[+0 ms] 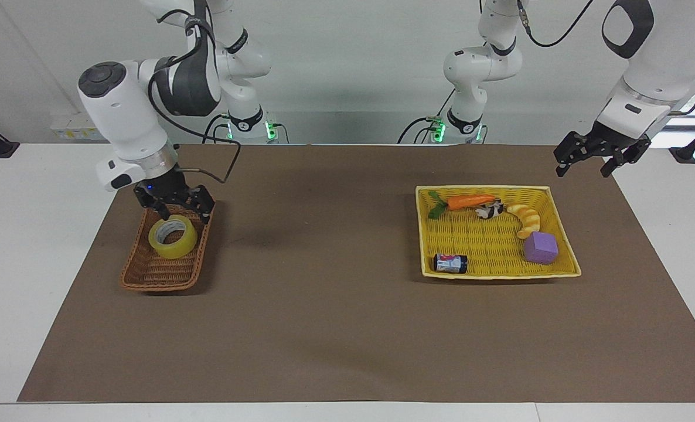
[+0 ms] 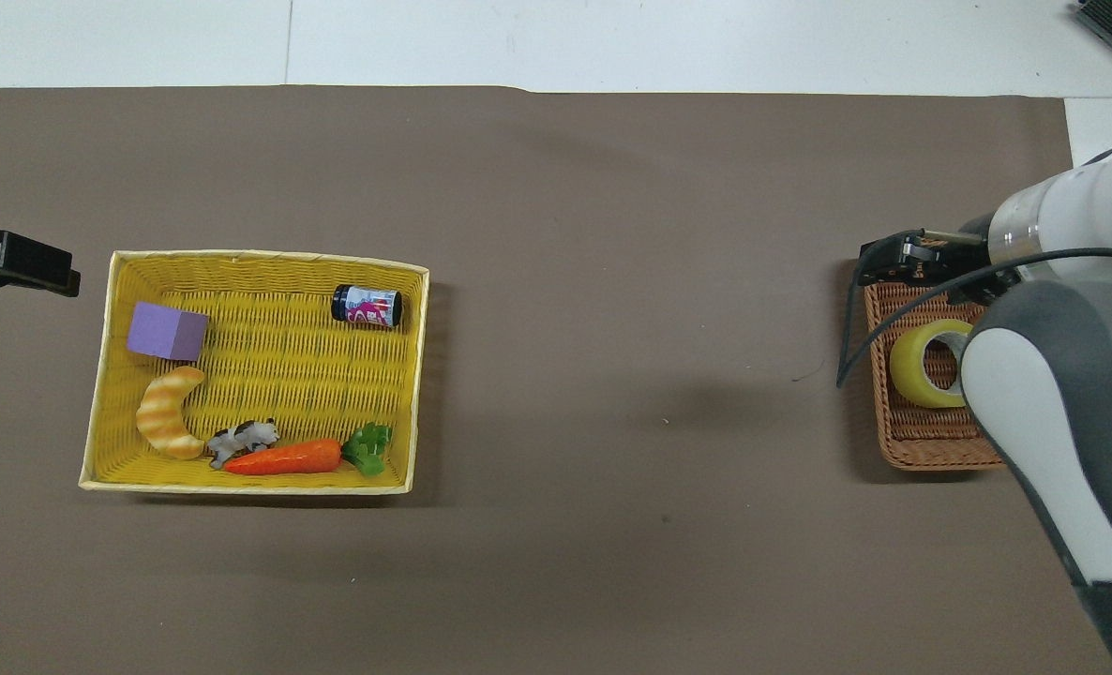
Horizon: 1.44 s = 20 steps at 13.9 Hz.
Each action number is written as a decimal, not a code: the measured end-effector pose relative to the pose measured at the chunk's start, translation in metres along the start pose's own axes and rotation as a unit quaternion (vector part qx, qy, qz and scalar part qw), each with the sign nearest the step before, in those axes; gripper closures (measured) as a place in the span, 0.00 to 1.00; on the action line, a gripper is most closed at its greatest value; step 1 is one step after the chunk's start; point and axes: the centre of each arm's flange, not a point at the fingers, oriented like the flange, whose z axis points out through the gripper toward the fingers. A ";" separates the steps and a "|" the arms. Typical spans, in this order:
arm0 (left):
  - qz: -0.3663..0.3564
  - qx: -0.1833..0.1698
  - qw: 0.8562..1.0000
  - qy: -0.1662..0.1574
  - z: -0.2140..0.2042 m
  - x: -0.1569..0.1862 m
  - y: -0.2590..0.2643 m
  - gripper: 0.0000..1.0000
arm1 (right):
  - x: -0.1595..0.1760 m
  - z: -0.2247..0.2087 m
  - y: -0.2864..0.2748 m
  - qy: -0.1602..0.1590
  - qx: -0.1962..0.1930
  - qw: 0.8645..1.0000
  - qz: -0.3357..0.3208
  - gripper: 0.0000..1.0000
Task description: Move tape to another basket
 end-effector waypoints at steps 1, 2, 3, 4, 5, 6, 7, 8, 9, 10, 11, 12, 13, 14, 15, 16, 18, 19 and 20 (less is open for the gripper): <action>0.000 0.000 1.000 -0.001 0.001 0.000 0.000 0.00 | -0.009 -0.022 0.004 0.004 0.002 1.000 0.003 0.00; 0.000 0.000 1.000 -0.002 0.001 0.000 0.000 0.00 | -0.017 -0.045 0.012 0.006 0.003 1.000 0.007 0.00; 0.000 0.000 1.000 -0.002 0.002 0.000 0.000 0.00 | -0.025 -0.067 0.023 0.007 0.004 1.000 0.015 0.00; 0.000 0.000 1.000 -0.003 0.002 0.000 0.000 0.00 | -0.030 -0.087 0.034 0.008 0.005 1.000 0.022 0.00; 0.000 0.000 1.000 -0.003 0.002 0.000 0.000 0.00 | -0.036 -0.106 0.045 0.008 0.005 1.000 0.030 0.00; 0.000 0.000 1.000 -0.003 0.002 0.000 0.000 0.00 | -0.040 -0.124 0.054 0.008 0.002 0.999 0.036 0.00; 0.000 0.000 1.000 -0.003 0.002 0.000 0.000 0.00 | -0.044 -0.137 0.061 0.008 -0.005 0.999 0.040 0.00; 0.000 0.000 1.000 -0.003 0.002 -0.001 0.000 0.00 | -0.046 -0.143 0.064 0.007 -0.009 0.999 0.042 0.00; 0.000 0.000 1.000 -0.004 0.002 -0.001 0.000 0.00 | -0.047 -0.142 0.066 0.001 -0.012 0.999 0.043 0.00; 0.000 0.000 1.000 -0.004 0.002 -0.001 0.000 0.00 | -0.048 -0.137 0.066 -0.006 -0.013 0.999 0.043 0.00; 0.000 0.000 1.000 -0.005 0.002 -0.001 0.000 0.00 | -0.048 -0.133 0.066 -0.011 -0.015 0.999 0.043 0.00; 0.000 0.000 1.000 -0.005 0.003 -0.001 0.000 0.00 | -0.048 -0.130 0.066 -0.014 -0.016 0.999 0.043 0.00; 0.000 0.000 1.000 -0.006 0.003 -0.001 0.000 0.00 | -0.048 -0.128 0.066 -0.015 -0.016 0.999 0.041 0.00; 0.000 0.000 1.000 -0.006 0.003 -0.001 0.000 0.00 | -0.048 -0.128 0.066 -0.016 -0.018 0.999 0.032 0.00; 0.000 0.000 1.000 -0.006 0.003 -0.001 0.000 0.00 | -0.048 -0.127 0.067 -0.015 -0.022 0.999 0.017 0.00; 0.000 0.000 1.000 -0.006 0.003 -0.001 0.000 0.00 | -0.048 -0.127 0.069 -0.015 -0.029 0.999 0.007 0.00; 0.000 0.000 1.000 -0.007 0.003 -0.001 0.000 0.00 | -0.048 -0.125 0.070 -0.016 -0.033 0.999 -0.001 0.00; 0.000 0.000 1.000 -0.007 0.003 -0.001 0.000 0.00 | -0.048 -0.125 0.070 -0.016 -0.033 0.999 -0.001 0.00; 0.000 0.000 1.000 -0.007 0.003 -0.001 0.000 0.00 | -0.048 -0.125 0.070 -0.016 -0.033 0.999 -0.001 0.00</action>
